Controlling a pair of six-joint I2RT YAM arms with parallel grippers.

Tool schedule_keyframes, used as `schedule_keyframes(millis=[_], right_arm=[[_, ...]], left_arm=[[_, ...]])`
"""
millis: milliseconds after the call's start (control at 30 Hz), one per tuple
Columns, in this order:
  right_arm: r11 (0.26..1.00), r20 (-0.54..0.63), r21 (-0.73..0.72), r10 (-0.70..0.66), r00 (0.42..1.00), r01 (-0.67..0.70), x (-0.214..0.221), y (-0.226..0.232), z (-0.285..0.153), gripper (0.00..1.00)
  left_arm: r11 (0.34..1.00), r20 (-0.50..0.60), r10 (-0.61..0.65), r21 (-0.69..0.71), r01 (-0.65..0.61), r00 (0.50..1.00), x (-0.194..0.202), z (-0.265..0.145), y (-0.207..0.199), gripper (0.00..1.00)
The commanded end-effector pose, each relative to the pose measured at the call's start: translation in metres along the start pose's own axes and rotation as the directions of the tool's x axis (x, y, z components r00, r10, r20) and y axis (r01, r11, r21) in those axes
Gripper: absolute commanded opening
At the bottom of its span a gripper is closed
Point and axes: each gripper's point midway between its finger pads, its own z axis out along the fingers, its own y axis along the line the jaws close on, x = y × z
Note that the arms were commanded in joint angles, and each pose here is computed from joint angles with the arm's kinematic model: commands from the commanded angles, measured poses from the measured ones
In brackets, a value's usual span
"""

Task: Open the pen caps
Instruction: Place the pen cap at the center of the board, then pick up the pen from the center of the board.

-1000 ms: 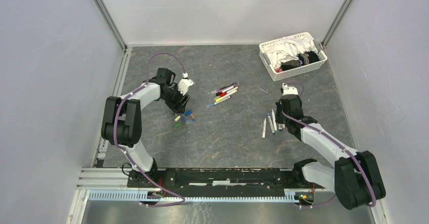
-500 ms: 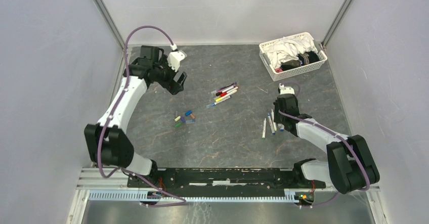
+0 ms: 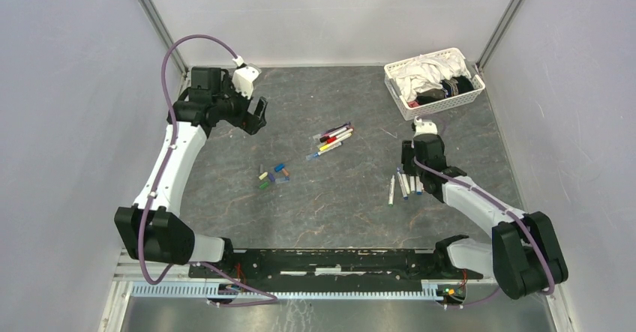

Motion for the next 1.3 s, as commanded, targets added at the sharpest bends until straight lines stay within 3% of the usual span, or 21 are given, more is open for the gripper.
schedule_keyframes(millis=[0,100,233,400,567,1000,1267], right_arm=[[0.984,0.162,-0.158,-0.054,0.985,0.08,-0.068,0.05,-0.006,0.53],[0.921,0.194,-0.311,-0.181,0.964,0.235,-0.081,0.104,0.0,0.6],[0.774,0.25,-0.498,-0.304,0.919,0.392,-0.088,0.171,0.008,0.64],[0.668,0.191,-0.607,-0.403,0.895,0.43,-0.074,0.206,0.04,0.67],[0.623,0.154,-0.658,-0.438,0.886,0.423,-0.06,0.221,0.054,0.69],[0.525,0.208,-0.69,-0.516,0.831,0.499,-0.046,0.257,0.061,0.68],[0.517,0.183,-0.695,-0.545,0.818,0.499,-0.034,0.26,0.074,0.66]], left_arm=[[0.999,0.111,-0.039,0.041,0.034,0.993,-0.028,-0.016,-0.01,1.0],[0.997,0.093,-0.034,0.072,0.027,0.995,-0.017,-0.013,-0.017,1.0],[0.994,0.043,-0.026,0.108,0.021,0.999,0.001,-0.011,-0.026,1.0],[0.992,0.031,-0.014,0.122,0.01,0.999,0.009,-0.016,-0.033,1.0],[0.994,0.046,0.003,0.105,-0.008,0.999,0.009,-0.024,-0.033,1.0],[0.992,0.025,0.009,0.123,-0.012,1.0,0.019,-0.022,-0.038,1.0],[0.991,0.014,0.008,0.133,-0.01,1.0,0.023,-0.02,-0.04,1.0]])
